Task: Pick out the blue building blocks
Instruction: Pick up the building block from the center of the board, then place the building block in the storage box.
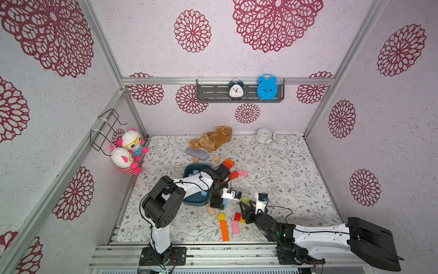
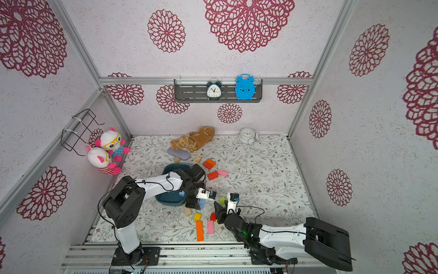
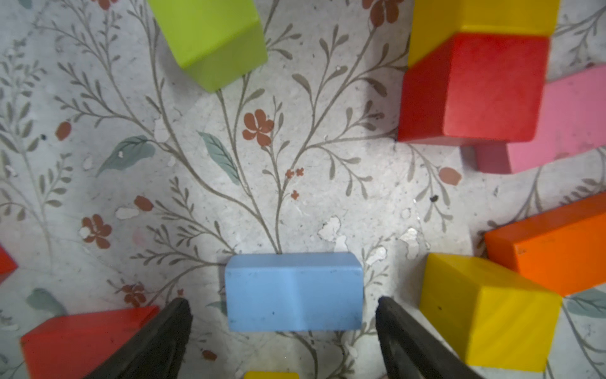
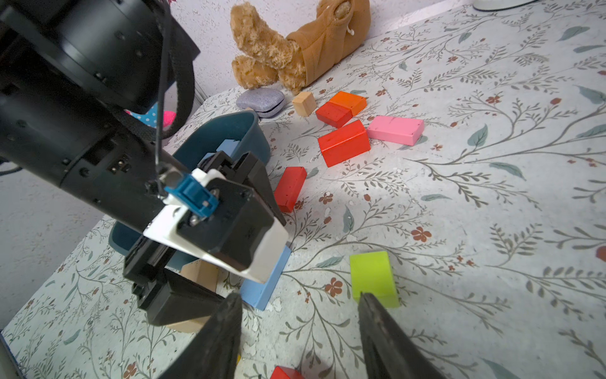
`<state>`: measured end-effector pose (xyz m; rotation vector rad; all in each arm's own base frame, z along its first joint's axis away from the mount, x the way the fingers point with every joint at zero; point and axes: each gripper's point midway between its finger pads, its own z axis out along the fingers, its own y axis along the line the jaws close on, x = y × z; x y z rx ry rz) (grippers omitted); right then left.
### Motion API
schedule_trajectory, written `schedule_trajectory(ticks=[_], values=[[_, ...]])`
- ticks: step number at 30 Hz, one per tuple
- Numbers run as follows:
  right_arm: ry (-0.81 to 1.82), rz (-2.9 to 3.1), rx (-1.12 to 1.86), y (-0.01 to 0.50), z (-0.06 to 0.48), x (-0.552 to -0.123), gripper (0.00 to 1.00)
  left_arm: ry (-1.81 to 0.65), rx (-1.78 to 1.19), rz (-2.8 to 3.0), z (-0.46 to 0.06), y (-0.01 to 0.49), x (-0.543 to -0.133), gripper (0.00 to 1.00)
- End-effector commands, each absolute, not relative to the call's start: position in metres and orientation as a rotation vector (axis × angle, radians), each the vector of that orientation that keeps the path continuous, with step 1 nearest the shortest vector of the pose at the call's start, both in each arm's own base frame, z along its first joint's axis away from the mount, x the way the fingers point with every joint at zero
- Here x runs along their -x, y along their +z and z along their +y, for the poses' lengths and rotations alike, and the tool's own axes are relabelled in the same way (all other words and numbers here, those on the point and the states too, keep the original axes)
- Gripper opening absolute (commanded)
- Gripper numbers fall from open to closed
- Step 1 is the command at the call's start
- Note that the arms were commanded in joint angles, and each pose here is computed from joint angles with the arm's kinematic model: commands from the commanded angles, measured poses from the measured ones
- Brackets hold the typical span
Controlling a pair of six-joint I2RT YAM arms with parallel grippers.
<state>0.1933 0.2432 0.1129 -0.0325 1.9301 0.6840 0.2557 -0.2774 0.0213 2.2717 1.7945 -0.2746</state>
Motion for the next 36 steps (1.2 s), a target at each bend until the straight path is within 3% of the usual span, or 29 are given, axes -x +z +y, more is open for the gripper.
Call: schedule_trajectory(ticks=[1,4,7,16,22,27,32,36], values=[[0.7,1.91,0.0,0.119,0.241,-0.194,0.6,-0.193,-2.302,1.778,-0.282,0.01,-0.262,0.92],[0.704,1.912,0.001,0.119,0.242,-0.193,0.6,-0.172,-2.305,1.8,-0.285,0.003,-0.262,0.91],[0.708,1.913,-0.001,0.119,0.242,-0.193,0.6,-0.149,-2.351,1.792,-0.28,-0.003,-0.258,0.77],[0.712,1.91,0.002,0.121,0.241,-0.193,0.59,-0.2,-2.425,1.739,-0.278,0.037,-0.255,0.5],[0.746,1.847,0.07,0.145,0.26,-0.195,0.59,-0.188,-2.321,1.718,-0.264,0.09,-0.277,0.5],[0.693,1.793,0.17,0.175,0.278,-0.204,0.6,-0.163,-2.21,1.785,-0.216,0.129,-0.309,0.52],[0.782,1.789,0.213,0.19,0.29,-0.23,0.6,-0.108,-2.103,1.915,-0.154,0.137,-0.335,0.53],[0.793,1.785,0.309,0.198,0.311,-0.242,0.6,-0.141,-2.053,1.988,-0.124,0.13,-0.332,0.53]])
